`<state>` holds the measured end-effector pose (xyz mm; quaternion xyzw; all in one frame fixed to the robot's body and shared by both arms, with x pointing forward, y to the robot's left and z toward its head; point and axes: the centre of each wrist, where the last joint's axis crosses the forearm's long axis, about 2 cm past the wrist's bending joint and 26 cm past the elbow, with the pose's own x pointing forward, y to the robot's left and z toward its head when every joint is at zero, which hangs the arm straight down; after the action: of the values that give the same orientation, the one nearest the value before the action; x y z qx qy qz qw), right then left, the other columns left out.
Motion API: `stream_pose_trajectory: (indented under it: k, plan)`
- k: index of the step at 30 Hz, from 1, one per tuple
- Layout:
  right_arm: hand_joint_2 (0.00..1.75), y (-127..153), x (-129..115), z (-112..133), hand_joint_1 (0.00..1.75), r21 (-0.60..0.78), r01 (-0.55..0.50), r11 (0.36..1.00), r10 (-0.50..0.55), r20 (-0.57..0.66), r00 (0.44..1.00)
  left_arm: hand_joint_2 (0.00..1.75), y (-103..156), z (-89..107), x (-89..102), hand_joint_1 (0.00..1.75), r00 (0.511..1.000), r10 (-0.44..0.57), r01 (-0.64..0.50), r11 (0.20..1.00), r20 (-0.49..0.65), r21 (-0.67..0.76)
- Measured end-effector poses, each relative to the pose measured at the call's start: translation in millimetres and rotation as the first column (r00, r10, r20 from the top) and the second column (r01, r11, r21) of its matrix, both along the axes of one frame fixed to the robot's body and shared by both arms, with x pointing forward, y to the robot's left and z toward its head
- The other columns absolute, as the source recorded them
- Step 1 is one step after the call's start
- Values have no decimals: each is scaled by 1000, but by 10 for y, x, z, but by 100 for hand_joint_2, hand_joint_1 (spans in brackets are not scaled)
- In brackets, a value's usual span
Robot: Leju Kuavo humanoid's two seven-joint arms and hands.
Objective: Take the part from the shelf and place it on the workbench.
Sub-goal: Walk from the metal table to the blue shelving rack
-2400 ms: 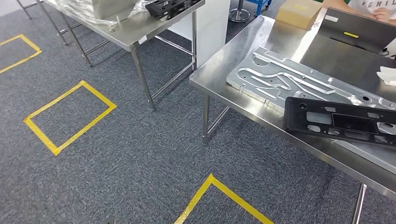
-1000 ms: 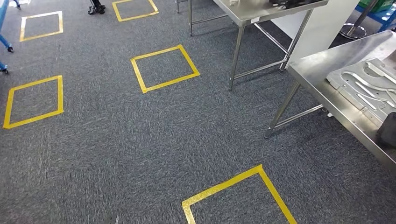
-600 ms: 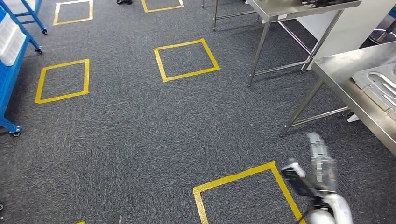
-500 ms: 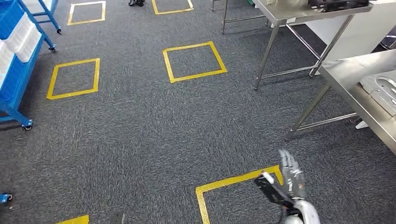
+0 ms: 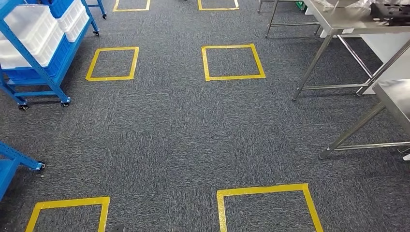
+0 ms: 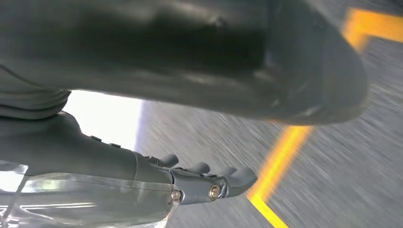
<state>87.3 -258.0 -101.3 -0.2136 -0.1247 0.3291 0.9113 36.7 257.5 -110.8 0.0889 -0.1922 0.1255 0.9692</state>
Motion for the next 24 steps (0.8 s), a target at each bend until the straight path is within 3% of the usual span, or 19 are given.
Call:
stream_pose_trajectory:
  k: [5, 9, 24]
  plan:
    - [0, -54, -194, -46, 0, 10, 128, 992, -126, -127, 984, 0, 18, 1, 14, 0, 1000, 14, -14, 1000, 5, 25]
    - [0, -85, -301, -66, 0, 48, 205, 978, -197, -146, 970, 0, 17, 1, -2, 0, 1000, 23, -24, 998, 13, 57]
    - [0, -5, -353, -70, 0, 119, 235, 965, -223, -107, 969, 0, 13, -1, -34, 0, 1000, 20, -21, 997, 16, 76]
